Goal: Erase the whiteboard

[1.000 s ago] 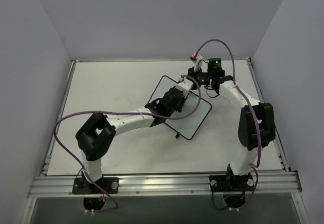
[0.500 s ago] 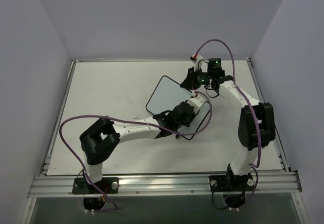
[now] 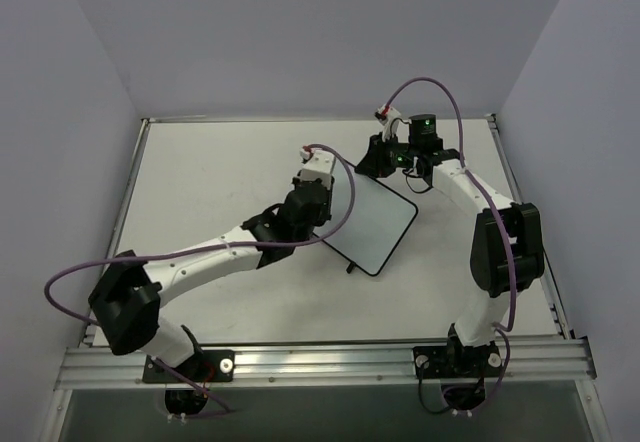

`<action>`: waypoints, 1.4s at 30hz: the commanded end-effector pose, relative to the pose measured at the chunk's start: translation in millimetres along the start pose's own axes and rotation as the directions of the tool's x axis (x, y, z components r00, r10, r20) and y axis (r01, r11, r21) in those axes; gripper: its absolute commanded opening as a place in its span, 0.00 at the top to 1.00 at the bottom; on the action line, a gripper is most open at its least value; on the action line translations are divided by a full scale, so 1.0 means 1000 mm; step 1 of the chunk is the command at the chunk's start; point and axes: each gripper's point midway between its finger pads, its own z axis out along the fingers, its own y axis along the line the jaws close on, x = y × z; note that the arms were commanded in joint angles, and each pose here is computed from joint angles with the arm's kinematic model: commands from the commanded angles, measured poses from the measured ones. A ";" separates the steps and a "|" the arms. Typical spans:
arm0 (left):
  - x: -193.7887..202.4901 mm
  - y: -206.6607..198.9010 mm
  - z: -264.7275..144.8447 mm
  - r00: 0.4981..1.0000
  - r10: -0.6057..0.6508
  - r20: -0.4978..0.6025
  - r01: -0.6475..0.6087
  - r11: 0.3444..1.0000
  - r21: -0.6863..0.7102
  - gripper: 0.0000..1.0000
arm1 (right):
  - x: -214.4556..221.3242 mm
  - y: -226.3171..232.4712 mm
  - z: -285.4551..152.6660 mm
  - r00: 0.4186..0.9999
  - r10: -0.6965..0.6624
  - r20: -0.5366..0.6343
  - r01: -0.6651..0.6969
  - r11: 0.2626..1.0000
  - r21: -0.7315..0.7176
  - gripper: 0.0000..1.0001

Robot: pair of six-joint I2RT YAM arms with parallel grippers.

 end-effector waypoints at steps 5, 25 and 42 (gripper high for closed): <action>0.004 0.132 -0.015 0.954 -0.297 0.037 0.290 0.885 -0.365 0.93 | -0.017 0.024 -0.008 0.999 -0.035 0.027 0.036 0.999 -0.038 0.63; 0.057 0.325 0.047 0.818 -0.572 0.058 0.449 0.574 -0.685 0.74 | -0.031 0.026 -0.016 0.998 -0.038 0.054 0.038 0.999 0.001 0.28; 0.094 0.385 0.017 0.727 -0.675 0.130 0.475 0.357 -0.804 0.46 | -0.037 0.026 -0.024 0.997 -0.048 0.068 0.046 0.998 0.036 0.25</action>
